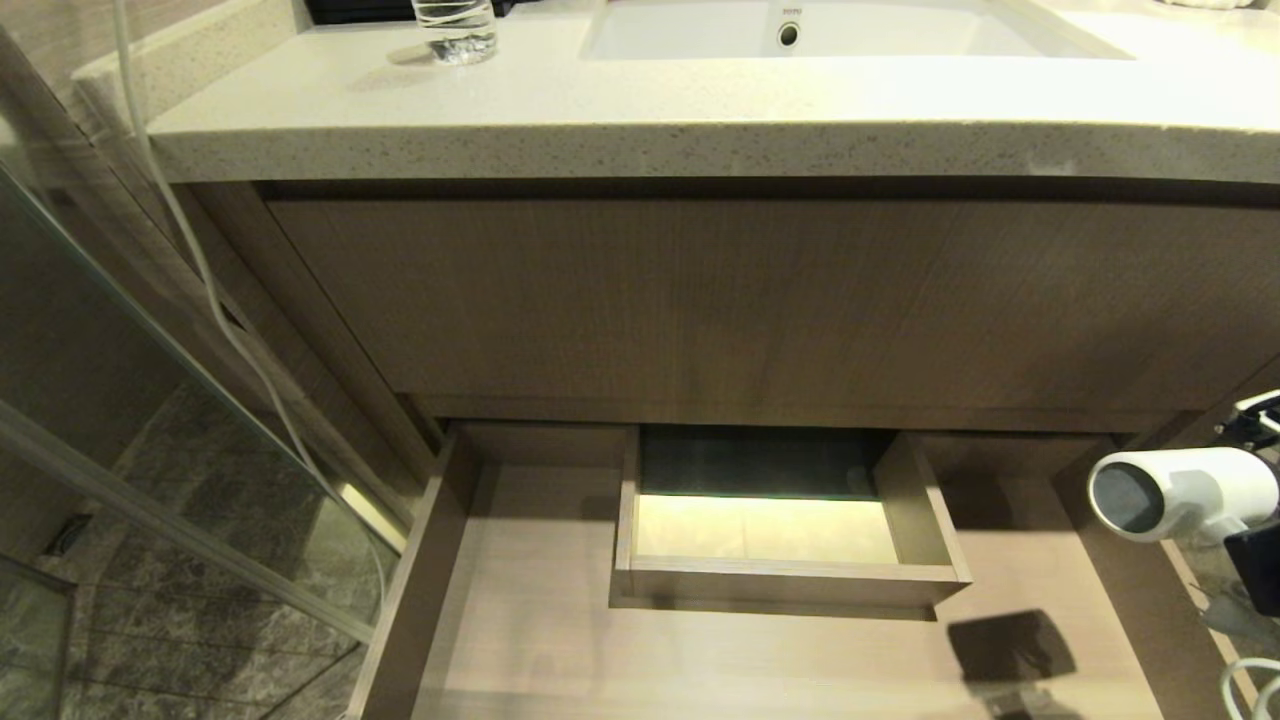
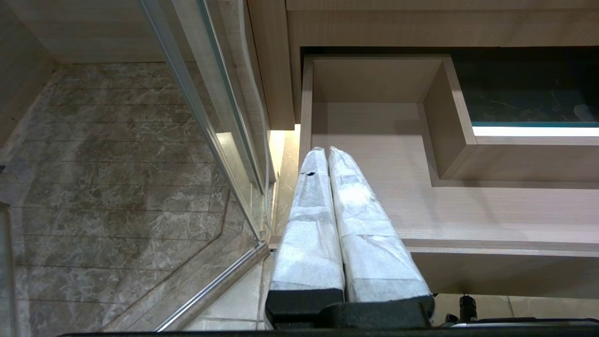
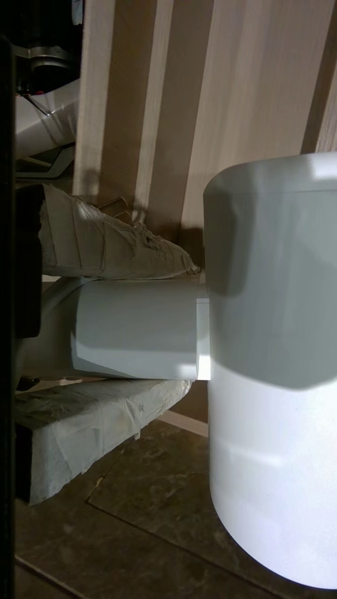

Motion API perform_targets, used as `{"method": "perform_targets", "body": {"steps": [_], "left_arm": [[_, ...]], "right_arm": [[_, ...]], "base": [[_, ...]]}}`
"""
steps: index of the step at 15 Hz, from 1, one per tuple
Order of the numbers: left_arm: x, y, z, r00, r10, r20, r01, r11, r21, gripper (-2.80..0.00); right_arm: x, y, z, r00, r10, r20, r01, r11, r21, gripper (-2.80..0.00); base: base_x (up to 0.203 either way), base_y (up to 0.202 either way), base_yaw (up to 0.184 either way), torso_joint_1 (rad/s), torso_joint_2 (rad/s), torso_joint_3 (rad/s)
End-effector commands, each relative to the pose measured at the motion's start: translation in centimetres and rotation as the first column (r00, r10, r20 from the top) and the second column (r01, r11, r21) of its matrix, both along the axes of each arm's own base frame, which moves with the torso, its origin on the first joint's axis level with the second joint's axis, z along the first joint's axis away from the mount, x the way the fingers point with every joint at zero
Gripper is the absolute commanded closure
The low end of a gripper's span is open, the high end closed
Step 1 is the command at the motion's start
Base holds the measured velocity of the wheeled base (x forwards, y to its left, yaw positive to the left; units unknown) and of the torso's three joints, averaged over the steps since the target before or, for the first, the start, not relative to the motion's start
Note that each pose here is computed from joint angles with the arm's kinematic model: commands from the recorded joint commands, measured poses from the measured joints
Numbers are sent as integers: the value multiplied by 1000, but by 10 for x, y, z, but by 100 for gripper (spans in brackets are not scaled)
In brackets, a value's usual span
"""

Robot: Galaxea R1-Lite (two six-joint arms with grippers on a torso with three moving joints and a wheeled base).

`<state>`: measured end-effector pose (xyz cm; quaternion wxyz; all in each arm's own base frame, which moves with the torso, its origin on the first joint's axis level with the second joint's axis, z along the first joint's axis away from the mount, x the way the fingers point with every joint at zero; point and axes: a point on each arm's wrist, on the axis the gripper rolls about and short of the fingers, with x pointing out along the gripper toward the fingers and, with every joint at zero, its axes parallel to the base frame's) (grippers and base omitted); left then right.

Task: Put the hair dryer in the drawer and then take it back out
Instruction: Put it into the drawer

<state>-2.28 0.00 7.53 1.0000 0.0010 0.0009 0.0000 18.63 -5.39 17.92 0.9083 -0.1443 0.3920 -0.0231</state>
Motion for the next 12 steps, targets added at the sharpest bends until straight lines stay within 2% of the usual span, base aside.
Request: {"method": "perform_targets", "body": {"steps": [1,7,12], "left_arm": [[0,0,0,1000,0,0,0,1000,0,0],[0,0,0,1000,0,0,0,1000,0,0],[0,0,0,1000,0,0,0,1000,0,0]], "right_arm": [[42,-12,-21,994,5,-109,-2,1000,30,0],[114,-27,-51,982,34,-186,-26,999,47,0],[149,-30,-82,968,74,-240,-64,997,48,0]], "base": [[0,0,0,0,0,0],[0,0,0,0,0,0],[0,0,0,0,0,0]]}}
